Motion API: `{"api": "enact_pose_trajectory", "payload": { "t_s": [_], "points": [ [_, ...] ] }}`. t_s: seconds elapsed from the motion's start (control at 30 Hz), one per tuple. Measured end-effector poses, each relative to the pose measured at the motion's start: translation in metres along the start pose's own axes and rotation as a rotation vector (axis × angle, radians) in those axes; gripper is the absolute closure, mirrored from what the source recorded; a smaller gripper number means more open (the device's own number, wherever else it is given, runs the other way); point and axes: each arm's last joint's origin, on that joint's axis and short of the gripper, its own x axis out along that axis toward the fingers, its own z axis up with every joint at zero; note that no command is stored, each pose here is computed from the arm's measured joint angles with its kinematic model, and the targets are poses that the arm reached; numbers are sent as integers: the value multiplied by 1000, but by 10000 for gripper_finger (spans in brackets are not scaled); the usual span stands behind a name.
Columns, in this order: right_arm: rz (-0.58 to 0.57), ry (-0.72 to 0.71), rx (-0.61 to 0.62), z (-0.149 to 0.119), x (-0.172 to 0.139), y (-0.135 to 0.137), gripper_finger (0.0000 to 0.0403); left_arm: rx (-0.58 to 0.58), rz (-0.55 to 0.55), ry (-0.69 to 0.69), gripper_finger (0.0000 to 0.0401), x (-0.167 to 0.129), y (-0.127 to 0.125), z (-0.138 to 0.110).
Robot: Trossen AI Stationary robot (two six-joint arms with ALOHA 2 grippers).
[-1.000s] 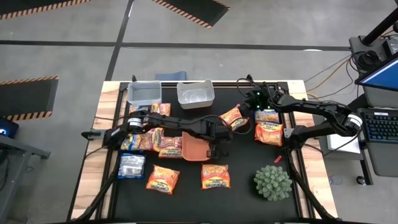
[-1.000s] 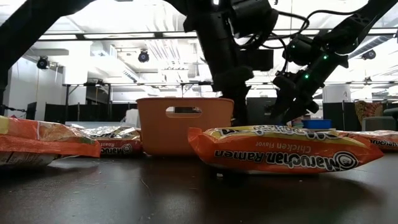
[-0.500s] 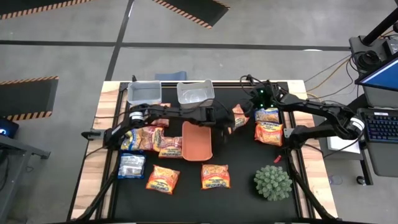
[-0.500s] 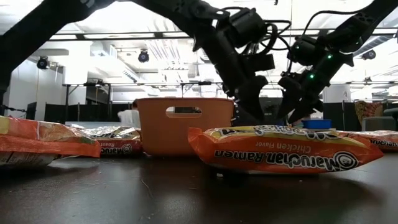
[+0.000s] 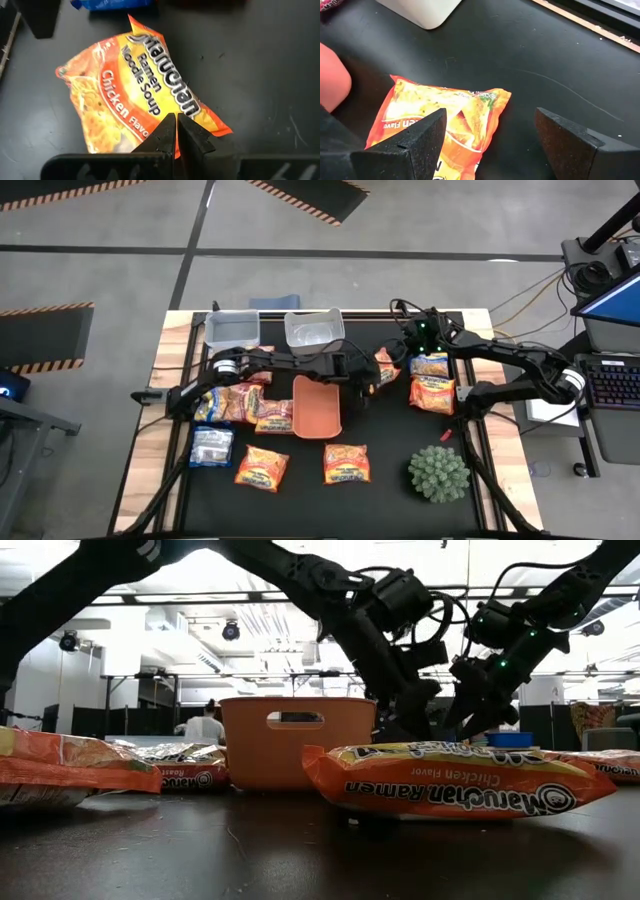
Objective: Sort Maruchan noodles
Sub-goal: Put the orange bag into the white bin
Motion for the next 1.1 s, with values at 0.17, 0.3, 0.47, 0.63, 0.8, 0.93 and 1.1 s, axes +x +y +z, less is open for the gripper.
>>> {"api": "enact_pose_trajectory", "payload": {
  "t_s": [0.17,0.3,0.47,0.63,0.8,0.93,1.1],
  "points": [
    [-1,2,1,-1,0,0,113,-1,-2,12,401,6,-2,-3],
    [-18,0,10,-1,0,-1,113,-5,-3,14,401,7,-2,-4],
    [-36,0,129,-1,0,-1,113,-11,-3,23,401,7,-2,-5],
    [-44,36,177,-5,0,-2,113,-20,-5,38,401,8,-3,-7],
    [-15,42,181,-5,0,-1,113,-26,-7,55,401,9,-3,-10],
    [8,46,179,-5,0,0,113,-24,-9,67,401,11,-5,-14],
    [8,60,176,-6,0,0,113,-39,-10,79,401,13,-6,-19]
  ]
}}
